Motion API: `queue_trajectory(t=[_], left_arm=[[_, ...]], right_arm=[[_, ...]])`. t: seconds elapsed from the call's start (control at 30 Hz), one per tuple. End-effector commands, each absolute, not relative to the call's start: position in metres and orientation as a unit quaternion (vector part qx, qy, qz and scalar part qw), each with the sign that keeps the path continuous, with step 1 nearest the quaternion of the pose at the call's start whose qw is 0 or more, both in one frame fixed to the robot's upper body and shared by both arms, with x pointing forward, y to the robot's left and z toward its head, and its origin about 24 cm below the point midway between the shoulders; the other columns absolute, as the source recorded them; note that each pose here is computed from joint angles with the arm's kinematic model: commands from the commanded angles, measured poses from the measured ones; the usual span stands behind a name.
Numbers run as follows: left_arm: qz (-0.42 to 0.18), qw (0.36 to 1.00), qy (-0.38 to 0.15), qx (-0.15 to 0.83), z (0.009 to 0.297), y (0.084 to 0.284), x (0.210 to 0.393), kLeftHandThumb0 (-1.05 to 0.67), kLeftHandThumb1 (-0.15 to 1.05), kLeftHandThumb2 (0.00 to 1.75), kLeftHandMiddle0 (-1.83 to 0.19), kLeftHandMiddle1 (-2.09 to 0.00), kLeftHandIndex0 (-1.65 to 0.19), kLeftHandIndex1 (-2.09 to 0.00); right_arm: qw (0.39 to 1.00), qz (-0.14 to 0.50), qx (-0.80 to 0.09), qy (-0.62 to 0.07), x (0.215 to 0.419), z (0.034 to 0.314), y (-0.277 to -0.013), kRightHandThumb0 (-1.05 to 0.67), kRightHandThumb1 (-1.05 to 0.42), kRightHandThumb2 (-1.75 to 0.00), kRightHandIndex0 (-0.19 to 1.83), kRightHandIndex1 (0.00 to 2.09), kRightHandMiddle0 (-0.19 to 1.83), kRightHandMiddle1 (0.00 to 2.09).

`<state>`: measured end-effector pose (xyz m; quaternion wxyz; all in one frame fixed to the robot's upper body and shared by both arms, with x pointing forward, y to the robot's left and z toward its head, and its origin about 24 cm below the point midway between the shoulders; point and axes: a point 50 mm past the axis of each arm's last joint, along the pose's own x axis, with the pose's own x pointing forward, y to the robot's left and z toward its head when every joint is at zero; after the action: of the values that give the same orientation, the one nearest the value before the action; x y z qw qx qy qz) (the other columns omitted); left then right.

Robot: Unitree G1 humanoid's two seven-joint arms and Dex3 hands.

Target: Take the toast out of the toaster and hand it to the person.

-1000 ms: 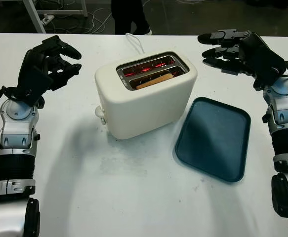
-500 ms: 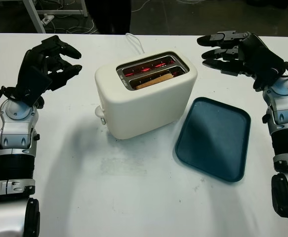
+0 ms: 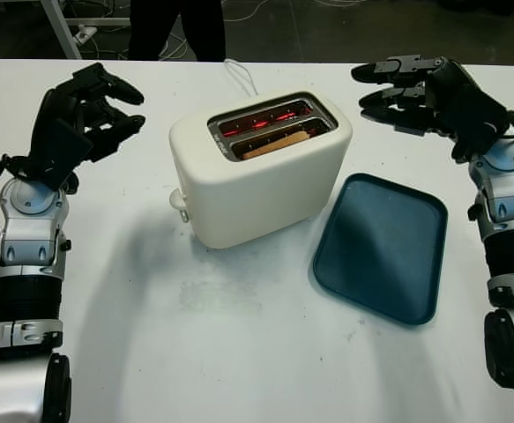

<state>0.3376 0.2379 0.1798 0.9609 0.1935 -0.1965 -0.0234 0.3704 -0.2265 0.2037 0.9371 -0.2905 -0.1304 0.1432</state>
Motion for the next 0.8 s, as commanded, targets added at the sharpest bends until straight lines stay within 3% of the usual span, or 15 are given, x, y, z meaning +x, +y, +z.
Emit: queue_trajectory(t=[0.0, 0.77], left_arm=[[-0.019, 0.958, -0.202, 0.201, 0.1806, 0.2409, 0.3357, -1.05, 0.92, 0.19, -0.66, -1.26, -0.54, -1.24], [-0.018, 0.958, -0.203, 0.202, 0.1807, 0.2405, 0.3353, -1.05, 0.92, 0.20, -0.65, -1.26, -0.53, -1.24]], right_arm=[[0.936, 0.142, -0.290, -0.144, 0.3707, 0.2083, -0.2249, -0.28, -0.92, -0.04, 0.63, 0.49, 0.78, 0.02], [0.936, 0.142, -0.290, -0.139, 0.3708, 0.2089, -0.2244, -0.27, -0.92, -0.05, 0.62, 0.52, 0.78, 0.01]])
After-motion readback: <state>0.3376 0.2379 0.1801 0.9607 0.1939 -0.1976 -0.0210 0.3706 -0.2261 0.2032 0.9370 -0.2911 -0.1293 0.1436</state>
